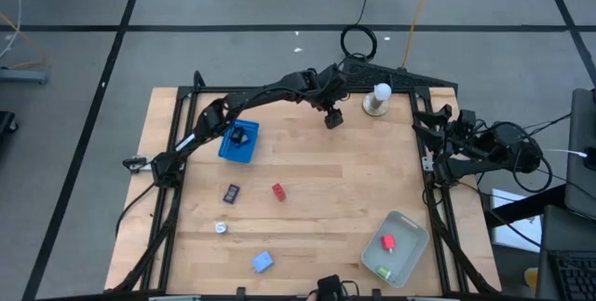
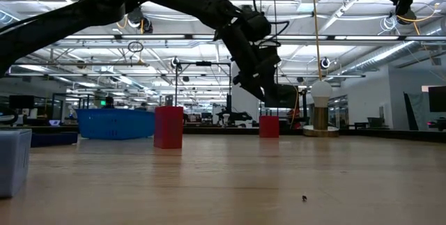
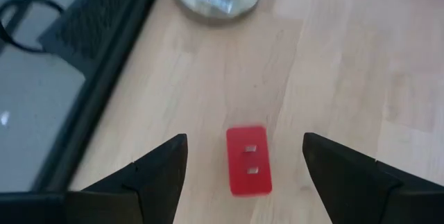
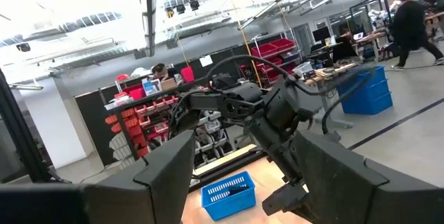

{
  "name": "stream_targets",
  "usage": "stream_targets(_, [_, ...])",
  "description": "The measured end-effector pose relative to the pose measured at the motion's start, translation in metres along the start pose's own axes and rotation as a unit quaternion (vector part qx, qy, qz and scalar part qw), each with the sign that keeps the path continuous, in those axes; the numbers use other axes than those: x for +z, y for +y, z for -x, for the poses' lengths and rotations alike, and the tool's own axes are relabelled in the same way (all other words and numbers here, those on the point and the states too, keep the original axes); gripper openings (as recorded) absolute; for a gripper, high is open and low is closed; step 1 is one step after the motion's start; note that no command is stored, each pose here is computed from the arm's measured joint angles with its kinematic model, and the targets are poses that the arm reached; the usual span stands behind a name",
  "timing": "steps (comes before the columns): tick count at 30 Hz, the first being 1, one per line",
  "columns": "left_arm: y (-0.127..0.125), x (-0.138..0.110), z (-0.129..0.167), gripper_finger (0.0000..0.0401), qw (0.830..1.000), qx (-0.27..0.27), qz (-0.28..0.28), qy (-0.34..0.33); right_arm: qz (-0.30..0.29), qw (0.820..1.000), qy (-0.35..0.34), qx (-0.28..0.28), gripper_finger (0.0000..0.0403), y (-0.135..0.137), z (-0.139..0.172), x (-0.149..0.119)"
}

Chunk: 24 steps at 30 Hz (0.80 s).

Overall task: Pick & Place Office items
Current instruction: Put the top red charger adapter into the white bin

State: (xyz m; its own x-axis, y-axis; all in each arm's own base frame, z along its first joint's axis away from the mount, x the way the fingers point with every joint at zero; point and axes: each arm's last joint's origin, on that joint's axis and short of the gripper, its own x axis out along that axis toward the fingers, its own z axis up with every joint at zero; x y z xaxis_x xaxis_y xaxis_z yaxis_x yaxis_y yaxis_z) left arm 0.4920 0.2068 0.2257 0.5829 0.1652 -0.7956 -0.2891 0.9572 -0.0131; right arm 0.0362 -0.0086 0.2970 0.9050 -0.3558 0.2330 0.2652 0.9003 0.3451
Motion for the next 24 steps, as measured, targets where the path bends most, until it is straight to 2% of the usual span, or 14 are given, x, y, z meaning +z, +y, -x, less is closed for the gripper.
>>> stream_targets(6, [-0.001, -0.007, -0.010, 0.0282, 1.000, -0.003, 0.008, 0.024, 0.000, 1.000, 0.000, 0.000, 0.0242, 0.000, 0.000, 0.000])
stream_targets(24, [-0.001, -0.009, -0.020, 0.0282, 0.999, -0.016, 0.034, 0.018, 0.000, 1.000, 0.000, 0.000, 0.0242, 0.000, 0.000, 0.000])
